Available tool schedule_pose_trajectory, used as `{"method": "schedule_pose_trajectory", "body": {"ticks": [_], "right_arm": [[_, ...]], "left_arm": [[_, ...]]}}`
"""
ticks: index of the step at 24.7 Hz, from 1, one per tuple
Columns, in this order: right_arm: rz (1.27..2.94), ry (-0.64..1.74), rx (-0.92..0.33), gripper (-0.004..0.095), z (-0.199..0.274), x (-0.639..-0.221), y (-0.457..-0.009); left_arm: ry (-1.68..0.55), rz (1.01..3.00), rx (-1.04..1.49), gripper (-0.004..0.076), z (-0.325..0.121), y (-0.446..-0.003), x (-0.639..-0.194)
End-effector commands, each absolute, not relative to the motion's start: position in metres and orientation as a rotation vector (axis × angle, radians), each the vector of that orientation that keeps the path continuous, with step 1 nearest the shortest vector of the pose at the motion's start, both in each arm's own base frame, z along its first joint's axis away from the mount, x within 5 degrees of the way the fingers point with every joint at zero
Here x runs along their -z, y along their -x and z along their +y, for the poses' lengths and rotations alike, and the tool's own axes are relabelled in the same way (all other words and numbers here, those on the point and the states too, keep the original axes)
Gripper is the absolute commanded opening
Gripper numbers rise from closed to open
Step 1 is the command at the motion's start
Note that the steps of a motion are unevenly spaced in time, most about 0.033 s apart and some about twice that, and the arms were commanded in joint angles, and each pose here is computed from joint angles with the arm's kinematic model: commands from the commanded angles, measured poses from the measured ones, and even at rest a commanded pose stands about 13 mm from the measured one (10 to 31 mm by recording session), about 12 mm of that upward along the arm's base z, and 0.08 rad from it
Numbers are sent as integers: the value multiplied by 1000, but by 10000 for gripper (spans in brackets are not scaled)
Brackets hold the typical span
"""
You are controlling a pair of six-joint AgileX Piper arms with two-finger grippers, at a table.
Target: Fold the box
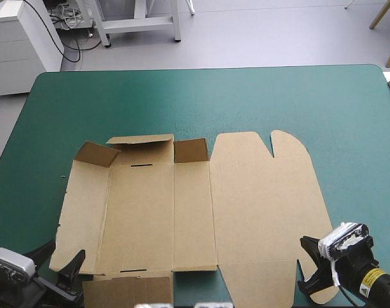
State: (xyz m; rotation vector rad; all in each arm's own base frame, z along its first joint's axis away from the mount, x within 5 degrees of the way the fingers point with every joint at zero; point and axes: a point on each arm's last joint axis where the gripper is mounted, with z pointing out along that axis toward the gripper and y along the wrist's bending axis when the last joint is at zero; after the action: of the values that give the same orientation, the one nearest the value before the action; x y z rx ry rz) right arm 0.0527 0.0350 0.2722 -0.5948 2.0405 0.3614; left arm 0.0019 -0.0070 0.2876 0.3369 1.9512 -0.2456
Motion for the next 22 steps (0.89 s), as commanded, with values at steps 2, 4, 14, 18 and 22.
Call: {"method": "schedule_pose_trajectory", "body": {"ticks": [2, 4, 14, 18, 22], "right_arm": [[1951, 567, -384, -20, 37, -286, -55], [1952, 567, -386, -20, 37, -286, -55], [1952, 567, -386, -20, 37, -286, -55], [1952, 567, -386, -20, 37, -286, -55], [1952, 567, -386, -20, 37, -286, -55]], "left_arm": [[-261, 1898, 306, 470, -11, -14, -309], [-275, 1962, 295, 470, -14, -24, -315], [-322, 2382, 255, 469, -33, -86, -330], [-324, 2498, 244, 469, -42, -115, -335], [-310, 2674, 171, 460, -48, -149, -331]]}}
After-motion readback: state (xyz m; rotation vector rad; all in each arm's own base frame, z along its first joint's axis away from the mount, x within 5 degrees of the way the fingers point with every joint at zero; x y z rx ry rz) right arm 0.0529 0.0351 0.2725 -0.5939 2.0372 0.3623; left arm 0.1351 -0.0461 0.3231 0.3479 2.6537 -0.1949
